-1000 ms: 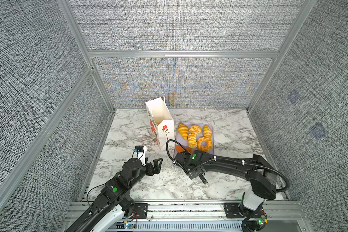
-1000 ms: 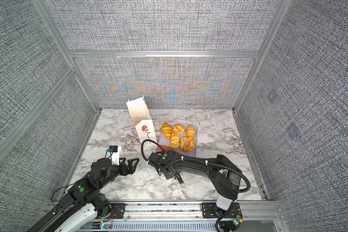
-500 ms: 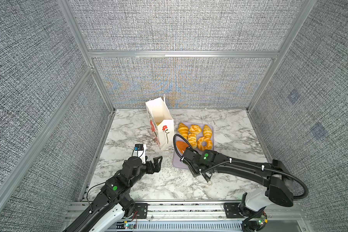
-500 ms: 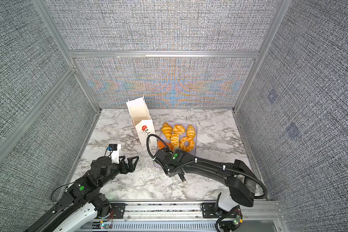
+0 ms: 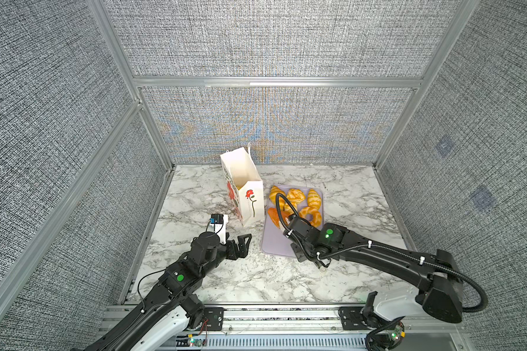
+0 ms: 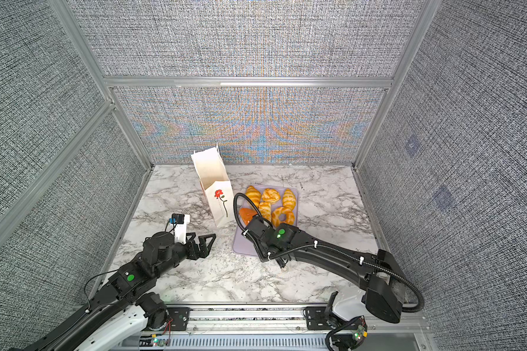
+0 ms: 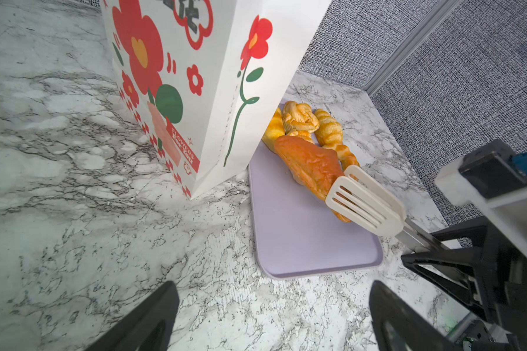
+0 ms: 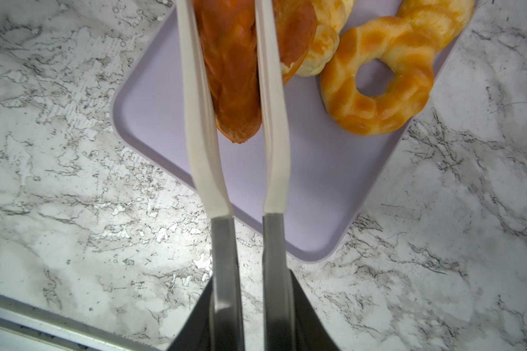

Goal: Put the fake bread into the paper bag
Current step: 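Squeeze the tongs shut on the orange pastry with the right gripper, then lift the orange pastry and carry it over the paper bag opening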

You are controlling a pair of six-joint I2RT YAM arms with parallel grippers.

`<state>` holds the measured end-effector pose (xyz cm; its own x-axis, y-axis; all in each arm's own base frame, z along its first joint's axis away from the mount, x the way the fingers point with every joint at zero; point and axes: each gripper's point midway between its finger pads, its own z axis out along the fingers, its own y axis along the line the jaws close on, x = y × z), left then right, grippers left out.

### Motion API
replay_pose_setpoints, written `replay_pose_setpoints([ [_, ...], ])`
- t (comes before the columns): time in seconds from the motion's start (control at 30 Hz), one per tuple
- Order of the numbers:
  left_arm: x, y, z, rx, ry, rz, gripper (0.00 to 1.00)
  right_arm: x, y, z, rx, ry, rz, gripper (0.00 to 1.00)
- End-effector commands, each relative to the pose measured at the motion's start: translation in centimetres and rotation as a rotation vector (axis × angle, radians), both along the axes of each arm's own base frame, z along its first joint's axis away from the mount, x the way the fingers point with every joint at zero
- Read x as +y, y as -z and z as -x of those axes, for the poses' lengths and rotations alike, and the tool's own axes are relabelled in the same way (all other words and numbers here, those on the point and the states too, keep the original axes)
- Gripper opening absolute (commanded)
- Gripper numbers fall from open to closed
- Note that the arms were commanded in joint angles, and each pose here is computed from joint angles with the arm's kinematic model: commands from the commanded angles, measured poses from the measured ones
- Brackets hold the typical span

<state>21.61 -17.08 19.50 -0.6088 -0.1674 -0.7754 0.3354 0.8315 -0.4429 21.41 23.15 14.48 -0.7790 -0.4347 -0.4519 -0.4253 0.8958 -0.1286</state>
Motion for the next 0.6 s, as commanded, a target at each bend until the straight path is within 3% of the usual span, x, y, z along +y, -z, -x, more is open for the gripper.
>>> replay_pose_setpoints([
  [0.0,-0.2,-1.4,-0.6,-0.043,-0.013,0.021,0.99,0.4,-0.8,-0.5,-0.014,-0.015,-0.048,0.31],
  [0.57,-0.1,-3.5,-1.8,-0.112,-0.02,-0.045,0.99,-0.4,-4.8,-1.8,-0.076,-0.017,-0.13,0.31],
])
